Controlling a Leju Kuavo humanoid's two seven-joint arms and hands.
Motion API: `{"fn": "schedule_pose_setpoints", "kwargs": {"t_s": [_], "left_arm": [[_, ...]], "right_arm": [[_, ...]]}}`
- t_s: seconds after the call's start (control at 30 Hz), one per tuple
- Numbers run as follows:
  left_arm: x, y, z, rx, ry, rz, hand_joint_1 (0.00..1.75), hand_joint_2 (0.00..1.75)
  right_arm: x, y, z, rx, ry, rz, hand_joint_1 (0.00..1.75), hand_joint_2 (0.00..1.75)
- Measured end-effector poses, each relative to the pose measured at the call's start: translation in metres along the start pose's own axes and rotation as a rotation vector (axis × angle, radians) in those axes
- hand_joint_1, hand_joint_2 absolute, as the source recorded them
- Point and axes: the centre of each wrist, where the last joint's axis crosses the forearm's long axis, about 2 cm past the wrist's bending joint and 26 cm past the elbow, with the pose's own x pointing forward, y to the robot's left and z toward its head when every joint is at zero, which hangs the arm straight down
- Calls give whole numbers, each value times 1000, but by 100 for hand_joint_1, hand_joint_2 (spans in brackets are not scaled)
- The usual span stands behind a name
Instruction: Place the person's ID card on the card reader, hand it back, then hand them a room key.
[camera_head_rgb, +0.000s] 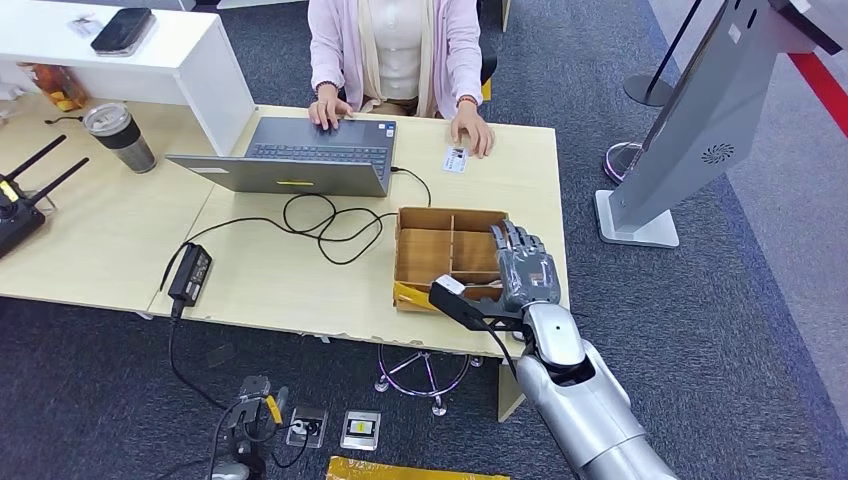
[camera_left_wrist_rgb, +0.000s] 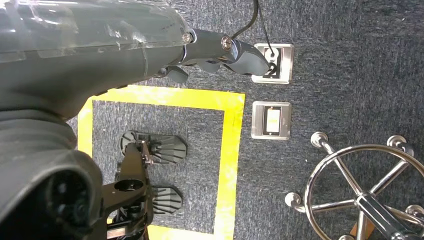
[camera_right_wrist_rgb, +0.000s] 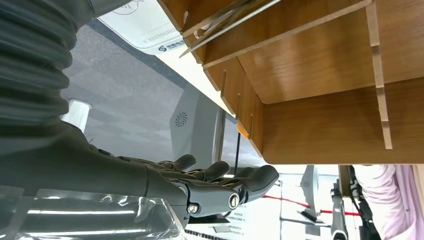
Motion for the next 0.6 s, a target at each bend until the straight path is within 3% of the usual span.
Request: {"fn": "schedule_pose_setpoints", "kwargs": {"t_s": [0.6], "left_arm": [[1,0,0,-1,0,-10,0,0]], "right_arm": [[3,10,9,40,0,-17,0,175]]}}
